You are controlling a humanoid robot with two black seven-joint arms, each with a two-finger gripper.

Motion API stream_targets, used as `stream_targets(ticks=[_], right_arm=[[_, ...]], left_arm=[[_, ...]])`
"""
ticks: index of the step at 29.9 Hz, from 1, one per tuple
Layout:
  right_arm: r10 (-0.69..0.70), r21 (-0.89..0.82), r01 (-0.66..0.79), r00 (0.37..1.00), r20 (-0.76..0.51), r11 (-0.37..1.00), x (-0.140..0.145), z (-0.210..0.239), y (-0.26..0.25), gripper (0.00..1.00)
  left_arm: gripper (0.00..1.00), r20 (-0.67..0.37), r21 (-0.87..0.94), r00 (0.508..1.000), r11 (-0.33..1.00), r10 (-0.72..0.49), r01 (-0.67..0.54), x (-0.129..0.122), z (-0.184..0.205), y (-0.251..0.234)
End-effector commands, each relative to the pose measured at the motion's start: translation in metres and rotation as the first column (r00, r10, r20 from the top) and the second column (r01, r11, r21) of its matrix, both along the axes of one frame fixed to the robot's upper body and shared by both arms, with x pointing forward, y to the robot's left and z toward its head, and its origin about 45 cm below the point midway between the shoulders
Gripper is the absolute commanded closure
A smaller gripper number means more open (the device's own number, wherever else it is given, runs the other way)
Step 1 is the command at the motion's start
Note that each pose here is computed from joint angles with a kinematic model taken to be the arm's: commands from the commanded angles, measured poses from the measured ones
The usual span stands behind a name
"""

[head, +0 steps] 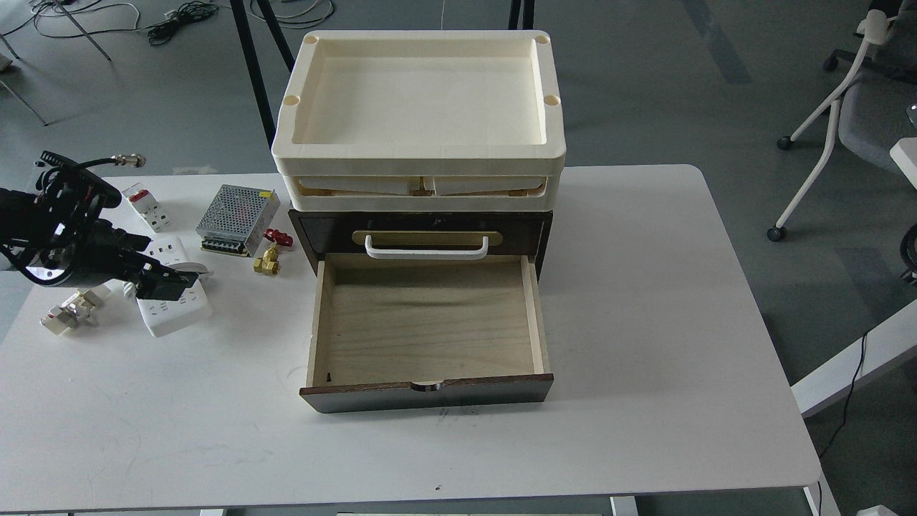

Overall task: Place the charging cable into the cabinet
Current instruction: 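Reach the left gripper to the white coiled charging cable and grasp it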

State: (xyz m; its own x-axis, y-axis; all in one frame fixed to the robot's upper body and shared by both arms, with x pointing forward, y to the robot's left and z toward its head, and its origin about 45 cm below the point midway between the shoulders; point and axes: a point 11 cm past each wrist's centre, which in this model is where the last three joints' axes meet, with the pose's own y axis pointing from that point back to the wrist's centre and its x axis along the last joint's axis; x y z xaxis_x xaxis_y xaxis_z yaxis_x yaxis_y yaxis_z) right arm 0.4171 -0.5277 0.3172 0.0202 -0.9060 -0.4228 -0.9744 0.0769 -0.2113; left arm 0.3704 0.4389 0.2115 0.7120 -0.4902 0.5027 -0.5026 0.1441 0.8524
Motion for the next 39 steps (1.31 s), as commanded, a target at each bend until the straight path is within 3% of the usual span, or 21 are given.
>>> stream_targets(ticks=[1, 9, 24, 39], right_arm=[[0.000, 0.008, 0.000, 1.000, 0.006, 1.000, 0.001, 0.000, 0.001, 0.00], [-0.002, 0.013, 0.002, 1.000, 0.006, 1.000, 0.001, -0.001, 0.001, 0.00], [-0.032, 0.006, 0.032, 0.999, -0.010, 0.999, -0.004, -0.007, -0.009, 0.00], [-0.038, 0.004, 0.038, 0.999, -0.022, 0.999, -0.007, -0.012, -0.011, 0.00]], left_arm=[[0.04, 0.022, 0.015, 1.000, 1.000, 0.005, -0.005, 0.008, -0.011, 0.005], [0.08, 0.061, 0.064, 0.998, 0.998, 0.001, -0.005, 0.019, -0.037, 0.017], [0.33, 0.056, 0.103, 0.998, 0.994, 0.018, -0.024, 0.020, -0.051, 0.026], [0.38, 0.058, 0.142, 0.998, 0.989, 0.031, -0.039, 0.013, -0.057, 0.043]])
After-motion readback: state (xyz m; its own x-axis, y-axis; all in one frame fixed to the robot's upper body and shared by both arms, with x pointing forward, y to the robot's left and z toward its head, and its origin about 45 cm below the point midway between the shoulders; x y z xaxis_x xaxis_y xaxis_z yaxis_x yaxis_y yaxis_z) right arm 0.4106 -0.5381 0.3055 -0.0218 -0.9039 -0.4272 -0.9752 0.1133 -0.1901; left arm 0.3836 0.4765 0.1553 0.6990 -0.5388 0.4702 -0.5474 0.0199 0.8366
